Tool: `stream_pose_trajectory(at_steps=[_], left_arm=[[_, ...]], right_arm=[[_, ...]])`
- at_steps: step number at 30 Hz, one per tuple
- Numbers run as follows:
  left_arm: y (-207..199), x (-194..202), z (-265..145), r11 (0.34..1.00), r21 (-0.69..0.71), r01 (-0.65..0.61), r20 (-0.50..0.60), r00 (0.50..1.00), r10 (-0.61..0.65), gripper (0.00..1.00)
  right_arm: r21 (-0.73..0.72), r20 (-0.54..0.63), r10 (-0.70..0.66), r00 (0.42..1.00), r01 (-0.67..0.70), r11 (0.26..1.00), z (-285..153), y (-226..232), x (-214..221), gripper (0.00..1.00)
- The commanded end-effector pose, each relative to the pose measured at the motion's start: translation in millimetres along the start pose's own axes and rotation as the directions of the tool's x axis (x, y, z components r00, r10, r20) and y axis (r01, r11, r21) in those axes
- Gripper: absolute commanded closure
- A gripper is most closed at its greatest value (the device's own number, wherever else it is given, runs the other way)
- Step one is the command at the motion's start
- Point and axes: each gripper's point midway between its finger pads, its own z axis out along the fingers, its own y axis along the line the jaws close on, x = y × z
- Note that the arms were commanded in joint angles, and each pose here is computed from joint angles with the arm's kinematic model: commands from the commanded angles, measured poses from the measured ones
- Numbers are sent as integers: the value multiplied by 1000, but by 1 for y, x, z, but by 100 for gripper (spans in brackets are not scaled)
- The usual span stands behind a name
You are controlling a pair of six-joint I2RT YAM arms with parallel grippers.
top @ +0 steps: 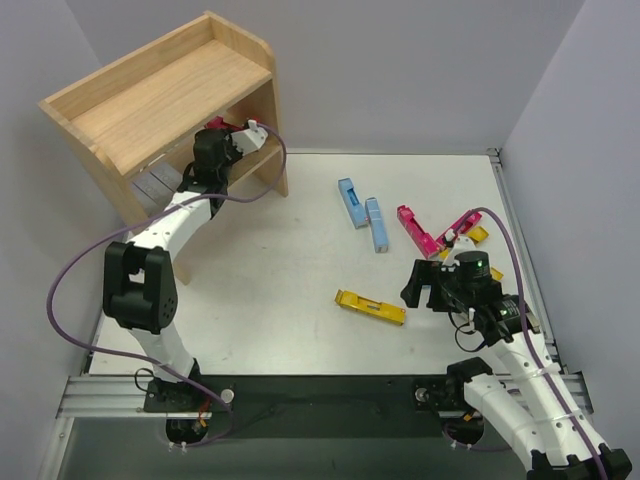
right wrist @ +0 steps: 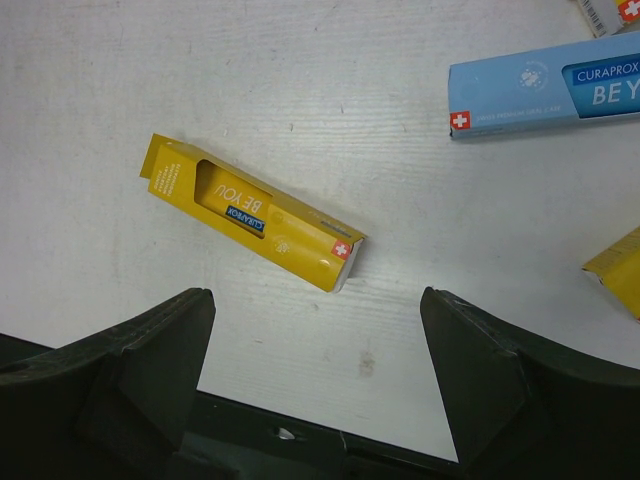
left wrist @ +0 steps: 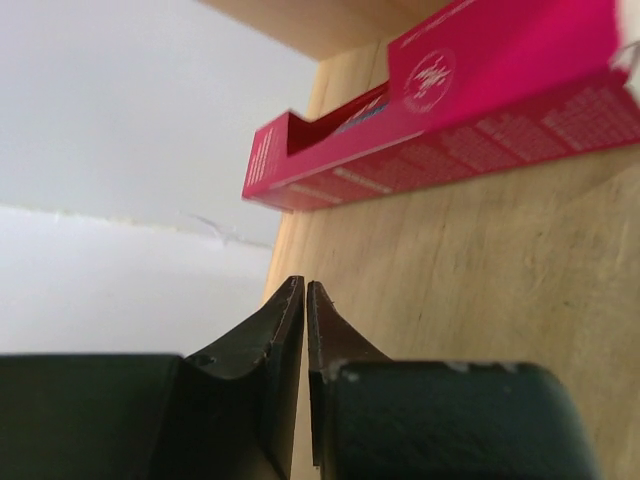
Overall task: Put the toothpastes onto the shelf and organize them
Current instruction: Adjust the toothpaste on the shelf.
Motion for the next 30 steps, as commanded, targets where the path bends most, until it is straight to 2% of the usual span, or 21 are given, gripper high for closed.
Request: stream_pose_trajectory(at_steps=[1, 5, 13, 21, 30], left_arm=[[7, -21, 13, 994, 34, -104, 98, 990, 100, 84], [-5, -10, 19, 981, 106, -165, 65, 985, 159, 92], [-19, 11, 13, 954, 228, -193, 41, 981, 189, 93], [-14, -7, 31, 937, 227, -265, 106, 963, 246, 93], [-19, -26, 51, 934, 228, -275, 181, 955, 237, 92]], right_arm=[[-1, -2, 17, 1000, -17, 1000, 1, 0, 0, 12], [3, 5, 15, 1000, -15, 1000, 0, 0, -2, 12], [24, 4, 12, 1000, -12, 1000, 0, -4, -3, 12], [28, -6, 10, 1000, -10, 1000, 2, -4, -3, 12], [33, -6, 6, 1000, -6, 999, 2, -5, -6, 12]])
